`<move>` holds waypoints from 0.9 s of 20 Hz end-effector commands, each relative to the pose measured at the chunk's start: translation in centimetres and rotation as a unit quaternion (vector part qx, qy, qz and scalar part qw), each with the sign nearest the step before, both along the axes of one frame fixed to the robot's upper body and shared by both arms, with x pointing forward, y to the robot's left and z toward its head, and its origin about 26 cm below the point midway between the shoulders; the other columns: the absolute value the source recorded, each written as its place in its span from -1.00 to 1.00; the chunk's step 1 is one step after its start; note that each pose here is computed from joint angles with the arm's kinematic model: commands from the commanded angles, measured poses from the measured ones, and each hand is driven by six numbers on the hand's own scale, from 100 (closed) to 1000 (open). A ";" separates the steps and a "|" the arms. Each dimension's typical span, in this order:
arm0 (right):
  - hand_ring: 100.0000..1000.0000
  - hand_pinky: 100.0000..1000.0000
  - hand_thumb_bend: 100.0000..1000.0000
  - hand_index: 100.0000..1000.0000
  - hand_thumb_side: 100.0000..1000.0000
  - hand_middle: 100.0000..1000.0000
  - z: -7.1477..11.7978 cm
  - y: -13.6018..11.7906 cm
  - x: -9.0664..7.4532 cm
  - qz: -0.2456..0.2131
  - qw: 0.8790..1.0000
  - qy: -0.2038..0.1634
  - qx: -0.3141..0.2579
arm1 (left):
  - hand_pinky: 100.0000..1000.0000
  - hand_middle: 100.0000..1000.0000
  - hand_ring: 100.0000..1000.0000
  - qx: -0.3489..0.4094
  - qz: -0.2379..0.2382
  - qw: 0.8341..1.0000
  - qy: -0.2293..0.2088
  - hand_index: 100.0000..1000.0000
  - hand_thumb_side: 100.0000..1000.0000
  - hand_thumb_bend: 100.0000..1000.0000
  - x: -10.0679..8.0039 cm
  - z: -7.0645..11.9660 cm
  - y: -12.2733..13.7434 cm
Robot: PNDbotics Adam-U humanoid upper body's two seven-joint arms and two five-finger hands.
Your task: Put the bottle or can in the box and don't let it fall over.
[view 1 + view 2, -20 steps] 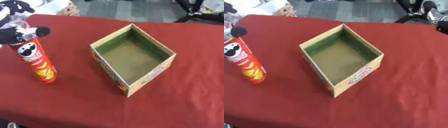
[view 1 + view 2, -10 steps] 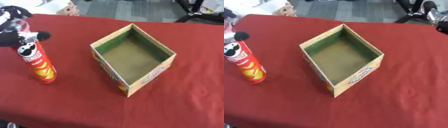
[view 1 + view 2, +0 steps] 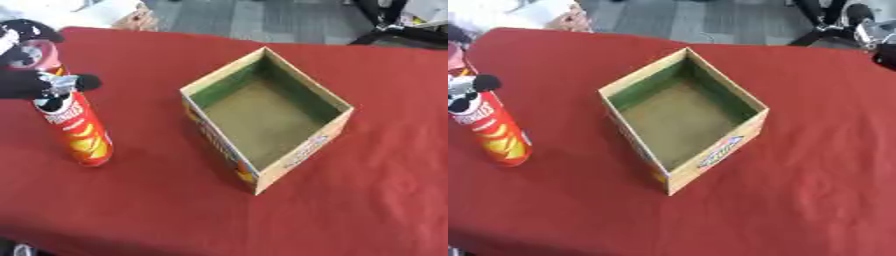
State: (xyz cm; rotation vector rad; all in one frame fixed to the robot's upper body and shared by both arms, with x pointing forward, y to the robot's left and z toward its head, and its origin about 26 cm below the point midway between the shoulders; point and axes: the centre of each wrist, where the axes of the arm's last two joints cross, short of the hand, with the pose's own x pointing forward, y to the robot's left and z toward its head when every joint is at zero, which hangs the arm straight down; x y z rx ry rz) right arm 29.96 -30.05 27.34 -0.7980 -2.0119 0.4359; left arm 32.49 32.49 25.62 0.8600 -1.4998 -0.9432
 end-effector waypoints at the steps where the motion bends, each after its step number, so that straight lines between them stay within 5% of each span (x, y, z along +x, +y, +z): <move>1: 0.71 0.31 -0.41 0.68 -0.46 0.63 1.0 0.0 -0.4 0.001 1.000 -0.017 -0.007 | 0.73 0.71 0.75 0.002 0.002 1.000 -0.004 0.61 0.04 0.75 0.0 0.6 0.2; 10: 0.70 0.31 -0.41 0.67 -0.46 0.62 1.0 0.0 -0.4 0.002 1.000 -0.017 -0.007 | 0.72 0.72 0.75 0.005 0.005 1.000 0.010 0.62 -0.08 0.72 0.5 0.1 0.5; 18: 0.70 0.31 -0.42 0.66 -0.46 0.62 1.0 0.0 -0.4 0.002 1.000 -0.018 -0.006 | 0.55 0.68 0.65 0.001 0.004 1.000 0.022 0.59 -0.48 0.63 0.7 -0.2 0.7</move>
